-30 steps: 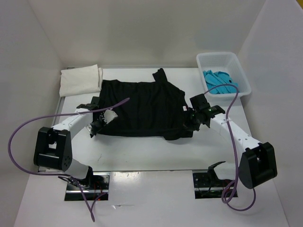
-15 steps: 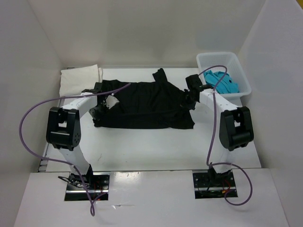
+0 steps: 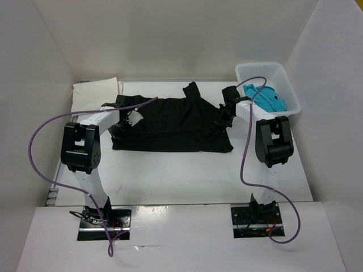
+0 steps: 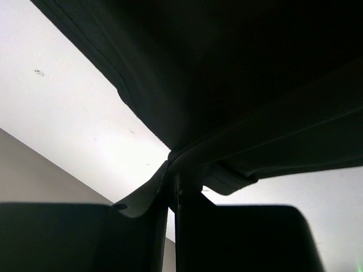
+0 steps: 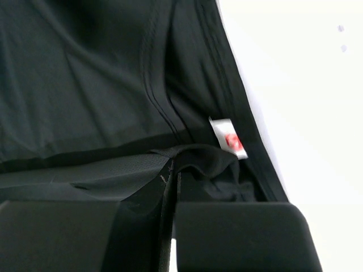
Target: Fold and stack the t-shirts
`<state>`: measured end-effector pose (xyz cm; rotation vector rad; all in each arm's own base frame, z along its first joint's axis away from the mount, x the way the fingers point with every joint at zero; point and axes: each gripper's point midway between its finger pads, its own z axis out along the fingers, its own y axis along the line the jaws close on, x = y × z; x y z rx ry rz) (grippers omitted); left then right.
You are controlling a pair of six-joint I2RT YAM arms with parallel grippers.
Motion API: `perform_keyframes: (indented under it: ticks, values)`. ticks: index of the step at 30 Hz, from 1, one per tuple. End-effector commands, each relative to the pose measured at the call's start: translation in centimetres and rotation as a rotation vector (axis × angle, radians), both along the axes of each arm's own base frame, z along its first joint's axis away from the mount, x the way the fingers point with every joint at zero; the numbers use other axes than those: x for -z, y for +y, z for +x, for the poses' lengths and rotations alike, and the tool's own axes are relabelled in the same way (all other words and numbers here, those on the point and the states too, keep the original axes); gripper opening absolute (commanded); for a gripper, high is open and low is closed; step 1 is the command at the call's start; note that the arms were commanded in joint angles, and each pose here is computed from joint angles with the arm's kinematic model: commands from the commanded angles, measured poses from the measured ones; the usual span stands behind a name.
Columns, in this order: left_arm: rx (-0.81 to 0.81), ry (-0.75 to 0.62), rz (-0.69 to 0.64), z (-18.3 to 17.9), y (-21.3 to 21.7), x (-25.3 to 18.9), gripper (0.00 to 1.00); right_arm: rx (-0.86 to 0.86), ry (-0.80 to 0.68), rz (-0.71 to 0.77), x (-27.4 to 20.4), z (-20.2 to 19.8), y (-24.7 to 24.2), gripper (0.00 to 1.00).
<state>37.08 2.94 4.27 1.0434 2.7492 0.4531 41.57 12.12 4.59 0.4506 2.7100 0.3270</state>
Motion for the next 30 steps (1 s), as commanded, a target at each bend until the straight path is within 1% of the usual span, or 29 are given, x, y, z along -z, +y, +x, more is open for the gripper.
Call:
perform_keyframes:
  ticks: [1,2,3,4,5,6,7,8,9,10,11,13,14,15,16,18,19,20,21,22,23,24,25,27,28,30]
  values:
    - [0.000,-0.003,0.061,1.0,1.1,-0.1,0.10,0.000,-0.064,-0.016,-0.6,2.9,-1.3,0.00]
    - [0.000,0.008,0.062,1.0,1.1,0.3,0.10,-0.009,-0.062,-0.021,-0.6,3.2,-1.3,0.04]
    - [0.000,0.019,0.063,0.9,1.1,0.6,0.11,-0.009,-0.047,-0.023,-0.2,3.3,-1.3,0.10]
    - [0.003,0.020,0.053,0.9,1.0,0.7,0.13,-0.005,-0.040,-0.033,0.3,3.3,-1.4,0.20]
    - [0.003,0.011,0.052,1.2,0.9,0.5,0.14,-0.005,-0.051,-0.031,-0.1,3.6,-1.4,0.23]
    - [0.003,0.020,0.053,1.1,0.9,0.8,0.16,0.006,-0.050,-0.031,0.1,4.0,-1.8,0.31]
    - [-0.015,0.018,0.050,1.0,1.3,0.8,0.19,0.006,-0.041,-0.033,0.5,3.9,-1.8,0.34]
    - [-0.015,0.016,0.050,1.3,1.2,0.9,0.26,0.017,-0.059,-0.030,-0.1,4.6,-2.2,0.36]
    - [-0.042,-0.001,0.045,1.7,1.6,0.6,0.31,0.017,-0.068,-0.029,-0.4,4.9,-2.2,0.39]
    - [-0.057,-0.014,0.049,2.2,1.7,0.7,0.33,0.009,-0.081,-0.031,-0.7,5.4,-2.1,0.46]
    - [-0.116,-0.037,0.049,2.4,2.9,0.2,0.37,0.018,-0.083,-0.031,-1.0,5.6,-2.6,0.50]
    - [-0.163,-0.081,0.039,3.7,3.7,-0.7,0.44,0.023,-0.105,-0.036,-2.2,5.8,-2.7,0.53]
    - [-0.182,-0.095,0.025,4.0,4.0,-0.9,0.50,0.031,-0.121,-0.049,-2.8,5.9,-3.0,0.55]
    - [-0.198,-0.103,0.009,3.9,4.5,-1.1,0.58,0.036,-0.125,-0.058,-3.3,5.7,-3.2,0.55]
    - [-0.198,-0.136,0.006,4.6,4.5,-1.8,0.60,0.041,-0.129,-0.067,-3.8,5.0,-3.5,0.55]
    - [-0.218,-0.193,-0.009,5.0,4.9,-3.0,0.64,0.060,-0.130,-0.083,-4.1,4.0,-4.0,0.55]
    - [-0.230,-0.202,-0.009,4.9,5.4,-3.2,0.65,0.074,-0.101,-0.092,-3.4,2.7,-4.3,0.56]
    - [-0.230,-0.210,-0.010,4.8,5.4,-3.3,0.65,0.076,-0.119,-0.089,-4.4,2.0,-4.4,0.56]
    - [-0.246,-0.225,-0.021,4.8,5.7,-3.7,0.66,0.089,-0.113,-0.082,-4.4,1.3,-4.5,0.60]
    - [-0.260,-0.225,-0.031,4.7,6.3,-3.7,0.66,0.103,-0.075,-0.081,-3.4,-0.3,-4.6,0.62]
    - [-0.278,-0.238,-0.050,4.6,6.5,-4.0,0.66,0.114,-0.091,-0.073,-4.3,-1.0,-4.7,0.62]
    - [-0.296,-0.221,-0.065,4.1,7.1,-4.0,0.66,0.122,-0.093,-0.068,-4.3,-1.6,-4.7,0.65]
    - [-0.293,-0.202,-0.113,3.9,6.3,-3.6,0.66,0.129,-0.058,-0.071,-3.2,-3.1,-4.9,0.65]
    - [-0.299,-0.178,-0.174,2.6,5.5,-4.2,0.66,0.153,-0.061,-0.081,-3.4,-4.1,-5.3,0.69]
    - [-0.293,-0.153,-0.270,1.9,3.7,-3.7,0.66,0.162,-0.024,-0.083,-2.2,-5.2,-5.4,0.69]
    - [-0.274,-0.150,-0.362,0.8,1.5,-4.7,0.68,0.169,0.000,-0.075,-1.3,-6.3,-5.4,0.71]
